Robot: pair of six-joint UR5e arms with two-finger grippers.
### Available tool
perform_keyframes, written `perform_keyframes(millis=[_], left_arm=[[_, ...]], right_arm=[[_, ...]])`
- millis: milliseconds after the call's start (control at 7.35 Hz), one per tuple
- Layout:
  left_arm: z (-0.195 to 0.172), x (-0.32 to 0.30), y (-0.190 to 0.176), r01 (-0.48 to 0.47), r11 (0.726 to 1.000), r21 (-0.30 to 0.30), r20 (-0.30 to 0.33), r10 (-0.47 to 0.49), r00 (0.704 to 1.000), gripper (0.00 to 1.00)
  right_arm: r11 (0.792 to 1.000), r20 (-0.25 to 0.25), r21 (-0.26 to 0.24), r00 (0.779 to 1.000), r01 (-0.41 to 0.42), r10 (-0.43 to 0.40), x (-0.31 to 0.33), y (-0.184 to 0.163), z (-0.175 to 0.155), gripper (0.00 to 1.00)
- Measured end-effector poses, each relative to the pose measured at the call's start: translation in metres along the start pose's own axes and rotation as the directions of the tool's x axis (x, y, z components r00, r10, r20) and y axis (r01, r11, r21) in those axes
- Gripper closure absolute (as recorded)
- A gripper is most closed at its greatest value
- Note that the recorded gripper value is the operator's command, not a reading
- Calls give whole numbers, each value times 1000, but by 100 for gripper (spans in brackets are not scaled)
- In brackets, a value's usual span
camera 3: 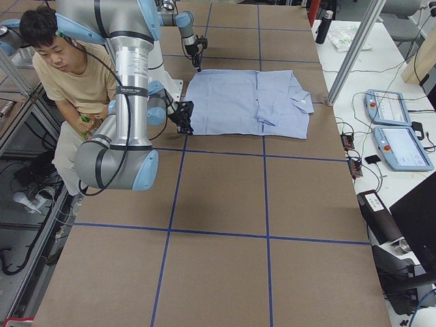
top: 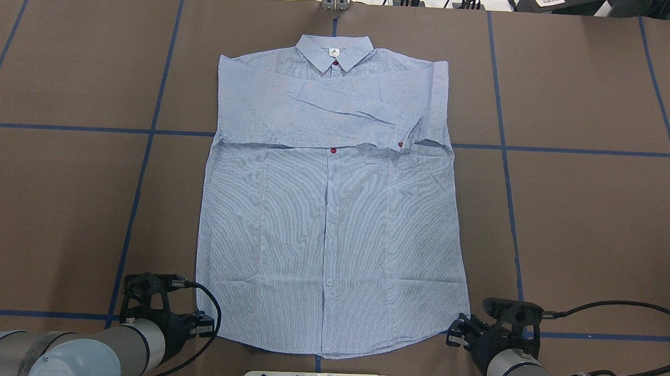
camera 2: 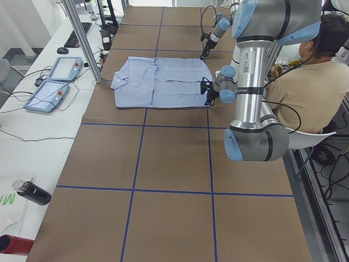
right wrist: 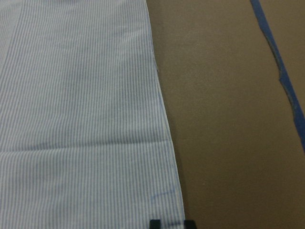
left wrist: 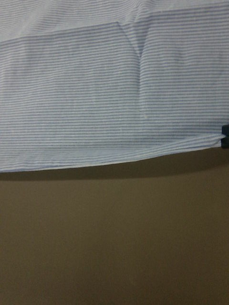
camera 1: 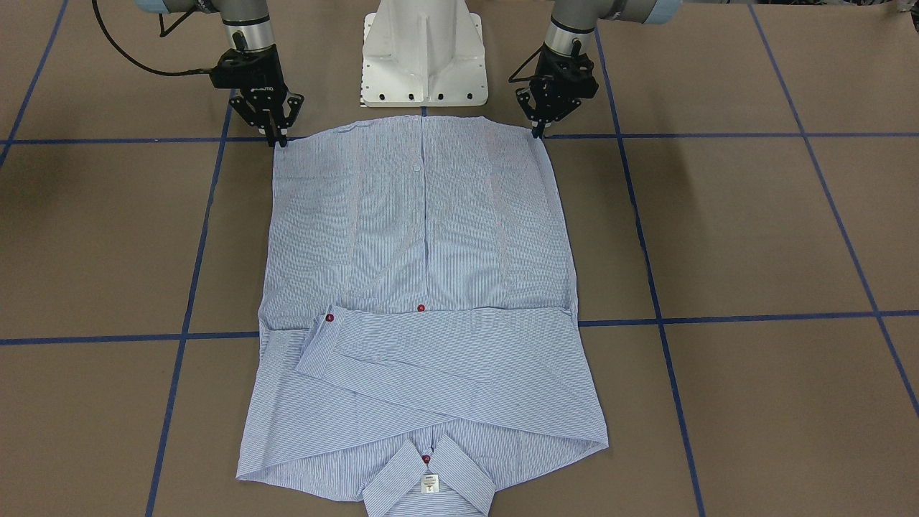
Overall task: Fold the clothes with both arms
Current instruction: 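Grasp the hem corners with both grippers, then lift the hem with both grippers and fold it toward the collar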
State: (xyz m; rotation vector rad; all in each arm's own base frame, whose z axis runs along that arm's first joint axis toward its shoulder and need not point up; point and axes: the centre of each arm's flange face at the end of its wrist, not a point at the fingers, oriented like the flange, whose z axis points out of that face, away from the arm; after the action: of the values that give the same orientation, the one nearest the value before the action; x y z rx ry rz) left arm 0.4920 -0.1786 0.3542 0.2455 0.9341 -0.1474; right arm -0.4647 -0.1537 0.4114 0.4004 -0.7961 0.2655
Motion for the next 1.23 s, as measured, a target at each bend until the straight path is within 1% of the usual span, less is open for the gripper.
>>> perform_keyframes(millis=[136, 272, 408, 817, 953, 1089, 1225], left_arm=[[-1, 0, 0, 1, 1000, 0, -1, -1, 1000, 100], [-1, 0, -1, 1, 1000, 0, -2, -1, 1000, 100], [-2, 0, -1, 1, 1000, 0, -2, -1, 1000, 100], [-3, 2, -1, 1, 1000, -2, -6, -1, 1000, 100], [-8, 4, -3, 4, 1000, -2, -16, -4, 1000, 100], [-27, 10, -9, 9, 1000, -1, -43, -9, 999, 100], [-61, 19, -17, 11, 1000, -23, -73, -12, 997, 100]], right_arm=[[1000, 4, 1, 1000, -1, 1, -5, 1, 2, 75], [1000, 6, 3, 1000, -3, 3, -9, 2, 4, 84], [1000, 7, 4, 1000, -5, 5, -10, 2, 4, 100], [1000, 9, 9, 1000, -13, 13, -10, -5, 1, 100], [1000, 24, 8, 999, -24, 23, -14, -11, -8, 100], [999, 56, 1, 998, -42, 42, -21, -22, -29, 100], [998, 84, -16, 995, -58, 59, -31, -39, -63, 100]])
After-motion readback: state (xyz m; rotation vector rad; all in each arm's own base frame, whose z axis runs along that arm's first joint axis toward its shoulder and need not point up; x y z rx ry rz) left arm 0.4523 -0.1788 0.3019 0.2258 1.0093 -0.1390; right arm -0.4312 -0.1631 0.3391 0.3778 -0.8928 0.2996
